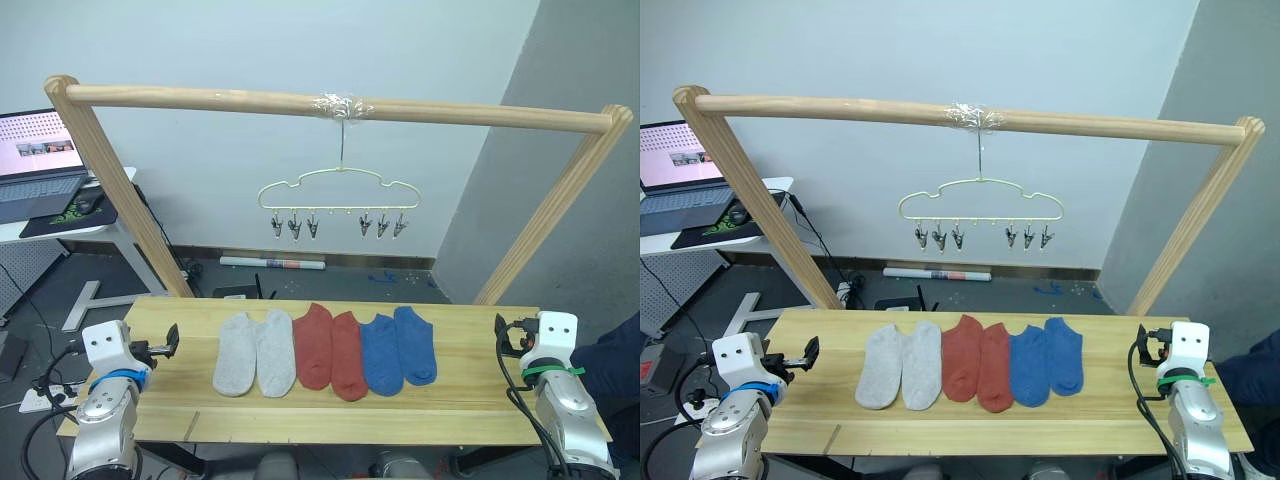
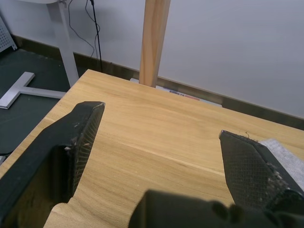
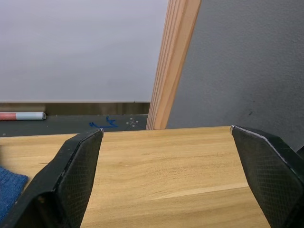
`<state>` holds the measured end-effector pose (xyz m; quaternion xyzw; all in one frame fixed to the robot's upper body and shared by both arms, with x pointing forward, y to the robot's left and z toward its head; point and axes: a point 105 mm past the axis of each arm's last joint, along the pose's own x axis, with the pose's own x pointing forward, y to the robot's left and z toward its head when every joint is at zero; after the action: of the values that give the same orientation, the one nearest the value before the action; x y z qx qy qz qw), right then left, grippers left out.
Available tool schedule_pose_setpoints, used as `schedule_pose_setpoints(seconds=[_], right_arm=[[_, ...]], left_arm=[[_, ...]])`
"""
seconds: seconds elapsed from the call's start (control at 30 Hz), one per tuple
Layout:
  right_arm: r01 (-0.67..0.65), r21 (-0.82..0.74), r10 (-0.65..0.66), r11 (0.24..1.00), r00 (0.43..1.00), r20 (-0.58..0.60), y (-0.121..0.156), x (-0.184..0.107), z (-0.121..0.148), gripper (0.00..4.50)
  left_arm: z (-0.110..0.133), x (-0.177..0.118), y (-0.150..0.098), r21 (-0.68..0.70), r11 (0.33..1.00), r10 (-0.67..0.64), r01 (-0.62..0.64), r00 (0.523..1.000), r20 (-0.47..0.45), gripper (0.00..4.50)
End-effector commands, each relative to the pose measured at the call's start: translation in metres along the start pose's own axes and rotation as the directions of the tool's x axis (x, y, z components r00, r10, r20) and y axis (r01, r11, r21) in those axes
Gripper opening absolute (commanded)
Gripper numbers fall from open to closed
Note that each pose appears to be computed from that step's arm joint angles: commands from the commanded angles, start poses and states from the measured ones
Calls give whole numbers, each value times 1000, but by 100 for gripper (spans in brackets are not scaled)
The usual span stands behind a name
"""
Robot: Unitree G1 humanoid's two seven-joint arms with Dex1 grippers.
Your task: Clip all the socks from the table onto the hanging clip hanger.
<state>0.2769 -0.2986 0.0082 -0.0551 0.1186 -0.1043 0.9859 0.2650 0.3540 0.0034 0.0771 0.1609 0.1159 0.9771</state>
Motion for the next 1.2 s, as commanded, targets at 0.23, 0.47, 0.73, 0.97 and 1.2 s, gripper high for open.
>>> schedule_pose_setpoints(seconds=[0.23, 0.47, 0.73, 0.97, 1.2], right_arm=[[-9, -20, 11, 1000, 998, 69, -1, 0, 23, 450], [-24, -51, 28, 998, 997, 74, 3, 3, 28, 450], [-169, -74, 177, 983, 977, 117, 31, 7, 46, 450], [-537, -197, 569, 820, 801, 186, 100, -6, 98, 450], [-748, -274, 797, 604, 566, 212, 160, -33, 141, 450]], left_arm=[[22, -3, 16, -1, 1000, 15, -15, 996, 83, 448], [55, -12, 17, -40, 997, -52, 61, 977, 208, 448], [103, -39, -32, 40, 959, -278, 281, 900, 334, 448], [146, -34, -101, 29, 899, -405, 437, 805, 433, 294], [157, -12, -144, 17, 889, -415, 457, 791, 449, 294]])
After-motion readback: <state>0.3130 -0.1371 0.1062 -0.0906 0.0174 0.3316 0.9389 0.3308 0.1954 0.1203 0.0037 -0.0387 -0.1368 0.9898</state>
